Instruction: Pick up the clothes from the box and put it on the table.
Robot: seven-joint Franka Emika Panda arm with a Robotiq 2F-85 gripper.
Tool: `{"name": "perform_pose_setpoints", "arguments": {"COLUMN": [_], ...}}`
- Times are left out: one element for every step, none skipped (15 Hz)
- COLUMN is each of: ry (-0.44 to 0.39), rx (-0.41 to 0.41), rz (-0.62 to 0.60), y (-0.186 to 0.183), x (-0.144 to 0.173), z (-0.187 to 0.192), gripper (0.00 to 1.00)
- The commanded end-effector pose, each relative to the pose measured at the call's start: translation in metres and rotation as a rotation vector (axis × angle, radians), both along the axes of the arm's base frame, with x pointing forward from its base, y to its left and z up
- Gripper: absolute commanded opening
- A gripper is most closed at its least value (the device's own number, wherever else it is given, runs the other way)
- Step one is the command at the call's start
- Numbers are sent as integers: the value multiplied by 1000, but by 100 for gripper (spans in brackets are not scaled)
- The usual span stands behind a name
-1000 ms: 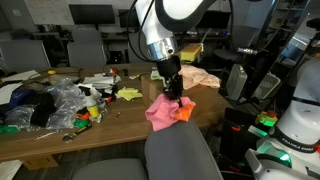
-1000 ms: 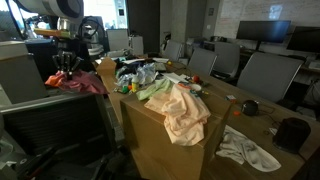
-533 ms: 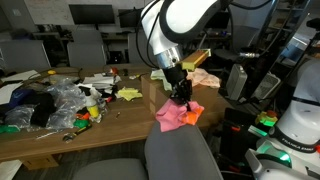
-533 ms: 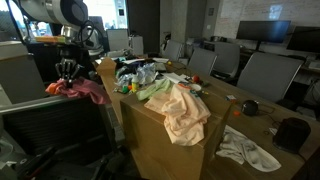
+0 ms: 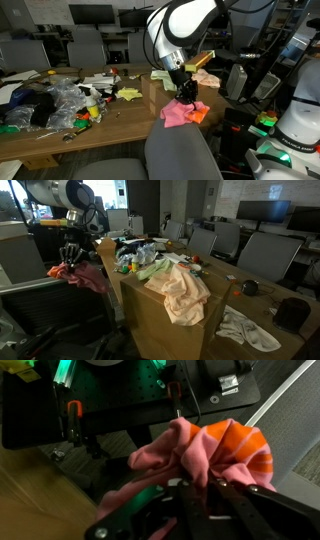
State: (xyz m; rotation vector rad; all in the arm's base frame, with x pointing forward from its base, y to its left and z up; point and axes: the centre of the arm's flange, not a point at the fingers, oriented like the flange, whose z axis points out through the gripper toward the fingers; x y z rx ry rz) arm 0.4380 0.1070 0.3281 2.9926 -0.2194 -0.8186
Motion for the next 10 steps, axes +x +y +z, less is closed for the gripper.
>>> {"name": "perform_pose_setpoints", "arguments": {"ry": [1, 1, -1, -2, -4, -4, -1, 0, 1, 0], "rx": [-11, -14, -19, -22, -25, -29, -32, -33, -33, -35], "rz": [-20, -20, -21, -24, -27, -30, -34, -39, -44, -47], "y": [-3, -2, -2, -2, -2, -2, -2, -2, -3, -3], "x": [-8, -8, -8, -8, -7, -7, -7, -7, -6, -6], "z": [8, 8, 8, 9, 8, 8, 8, 8, 8, 8], "gripper": [5, 11, 40, 40, 47, 54, 62, 70, 77, 85]}}
